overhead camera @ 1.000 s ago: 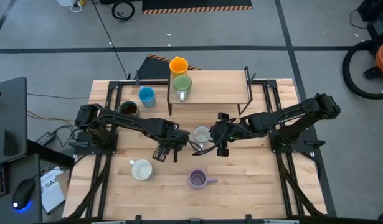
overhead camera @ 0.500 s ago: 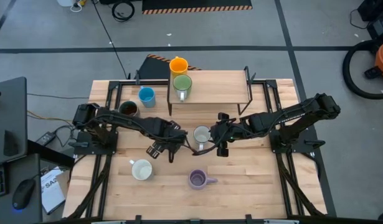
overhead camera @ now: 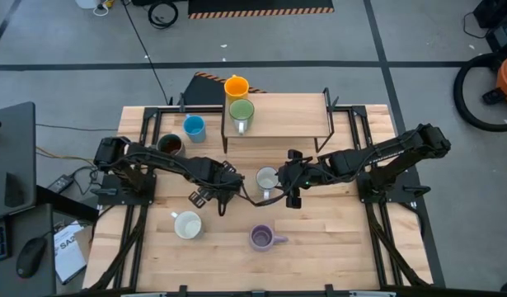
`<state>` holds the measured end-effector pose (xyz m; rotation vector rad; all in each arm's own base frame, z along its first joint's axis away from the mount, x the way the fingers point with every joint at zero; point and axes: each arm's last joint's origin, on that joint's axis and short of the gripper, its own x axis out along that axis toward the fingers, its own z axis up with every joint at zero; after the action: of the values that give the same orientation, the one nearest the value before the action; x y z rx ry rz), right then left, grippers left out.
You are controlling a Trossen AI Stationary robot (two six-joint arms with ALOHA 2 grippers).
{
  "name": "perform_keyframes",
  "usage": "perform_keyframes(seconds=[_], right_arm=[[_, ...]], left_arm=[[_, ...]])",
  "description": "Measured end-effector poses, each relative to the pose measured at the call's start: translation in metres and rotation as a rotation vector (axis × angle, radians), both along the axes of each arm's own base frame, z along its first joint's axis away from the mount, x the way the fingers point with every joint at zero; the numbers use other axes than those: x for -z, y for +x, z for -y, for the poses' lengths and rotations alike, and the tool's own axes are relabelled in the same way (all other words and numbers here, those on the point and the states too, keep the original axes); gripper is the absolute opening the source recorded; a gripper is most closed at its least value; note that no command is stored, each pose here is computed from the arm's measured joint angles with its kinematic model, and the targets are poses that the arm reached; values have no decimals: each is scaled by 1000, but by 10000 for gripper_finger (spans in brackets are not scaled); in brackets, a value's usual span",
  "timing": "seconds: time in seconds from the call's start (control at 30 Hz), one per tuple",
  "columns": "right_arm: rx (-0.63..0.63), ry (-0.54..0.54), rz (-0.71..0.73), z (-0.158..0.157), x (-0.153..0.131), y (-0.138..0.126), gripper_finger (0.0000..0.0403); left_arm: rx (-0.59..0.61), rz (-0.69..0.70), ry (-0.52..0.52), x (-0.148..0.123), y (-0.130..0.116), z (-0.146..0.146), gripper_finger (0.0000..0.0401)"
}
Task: Place coffee mugs
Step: Put the top purple mug on the shelf
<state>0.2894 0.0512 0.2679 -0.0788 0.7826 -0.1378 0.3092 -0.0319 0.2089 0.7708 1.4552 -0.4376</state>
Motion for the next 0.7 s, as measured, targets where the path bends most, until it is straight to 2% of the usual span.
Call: perform_keyframes(seconds=[0.17,0.43,0.63,0.7], right_arm=[[-6,-5,1,0,0,0,201],[-7,-5,4,0,0,0,201],[-15,-12,2,0,0,0,201],[-16,-13,2,0,0,0,201]], left_arm=[[2,8,0,0,1,0,161],[-30,58,0,-1,5,0,87],[-63,78,-39,-13,11,-3,26],[-81,90,-65,-21,13,-5,21]])
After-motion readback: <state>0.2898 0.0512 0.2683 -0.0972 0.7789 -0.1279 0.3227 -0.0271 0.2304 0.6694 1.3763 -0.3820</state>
